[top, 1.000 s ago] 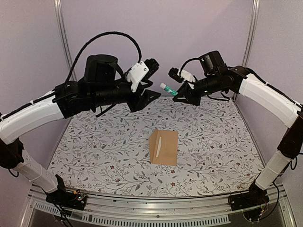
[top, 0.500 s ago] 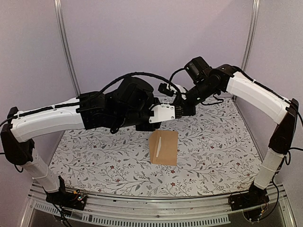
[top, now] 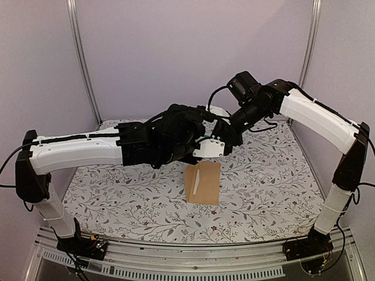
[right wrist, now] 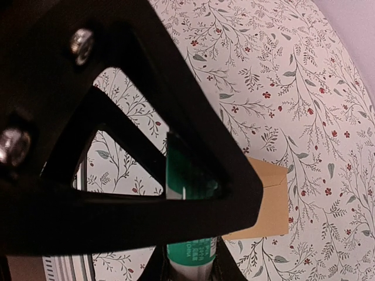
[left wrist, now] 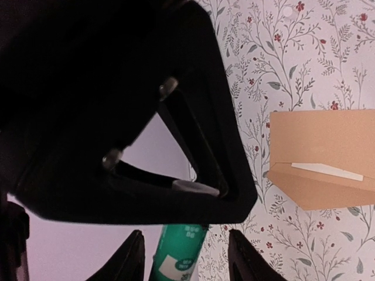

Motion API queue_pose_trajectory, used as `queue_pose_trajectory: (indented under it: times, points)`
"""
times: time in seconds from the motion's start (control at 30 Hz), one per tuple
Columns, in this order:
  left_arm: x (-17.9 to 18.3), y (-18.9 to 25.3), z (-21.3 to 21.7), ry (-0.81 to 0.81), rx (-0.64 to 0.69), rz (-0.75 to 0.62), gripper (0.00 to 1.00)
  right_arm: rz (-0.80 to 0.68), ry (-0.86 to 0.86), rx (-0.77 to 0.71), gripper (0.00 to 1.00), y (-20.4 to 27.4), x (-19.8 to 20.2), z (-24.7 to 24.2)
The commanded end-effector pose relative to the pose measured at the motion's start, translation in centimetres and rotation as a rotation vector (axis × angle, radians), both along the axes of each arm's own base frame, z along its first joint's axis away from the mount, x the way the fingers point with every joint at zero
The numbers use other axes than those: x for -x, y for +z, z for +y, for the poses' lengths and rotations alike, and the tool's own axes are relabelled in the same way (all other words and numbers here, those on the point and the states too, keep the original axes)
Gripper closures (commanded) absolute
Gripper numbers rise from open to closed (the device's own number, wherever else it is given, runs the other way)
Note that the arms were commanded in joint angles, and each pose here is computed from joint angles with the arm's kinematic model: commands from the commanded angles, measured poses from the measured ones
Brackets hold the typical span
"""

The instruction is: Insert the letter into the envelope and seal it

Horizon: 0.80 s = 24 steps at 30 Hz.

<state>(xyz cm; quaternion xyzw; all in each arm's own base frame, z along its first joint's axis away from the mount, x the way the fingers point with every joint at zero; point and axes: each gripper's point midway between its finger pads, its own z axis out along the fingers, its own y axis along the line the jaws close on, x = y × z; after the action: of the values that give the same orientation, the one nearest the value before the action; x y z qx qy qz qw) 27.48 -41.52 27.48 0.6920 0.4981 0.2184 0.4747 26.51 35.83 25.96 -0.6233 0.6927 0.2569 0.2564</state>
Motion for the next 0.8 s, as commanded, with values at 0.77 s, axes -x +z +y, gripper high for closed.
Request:
queue_pose_trajectory:
  times: [0.77]
  points:
    - [-3.7, 0.5, 2.1, 0.103, 0.077, -0.026, 0.92, -0.004, 0.03, -0.091, 0.79, 3.3, 0.5, 0.6]
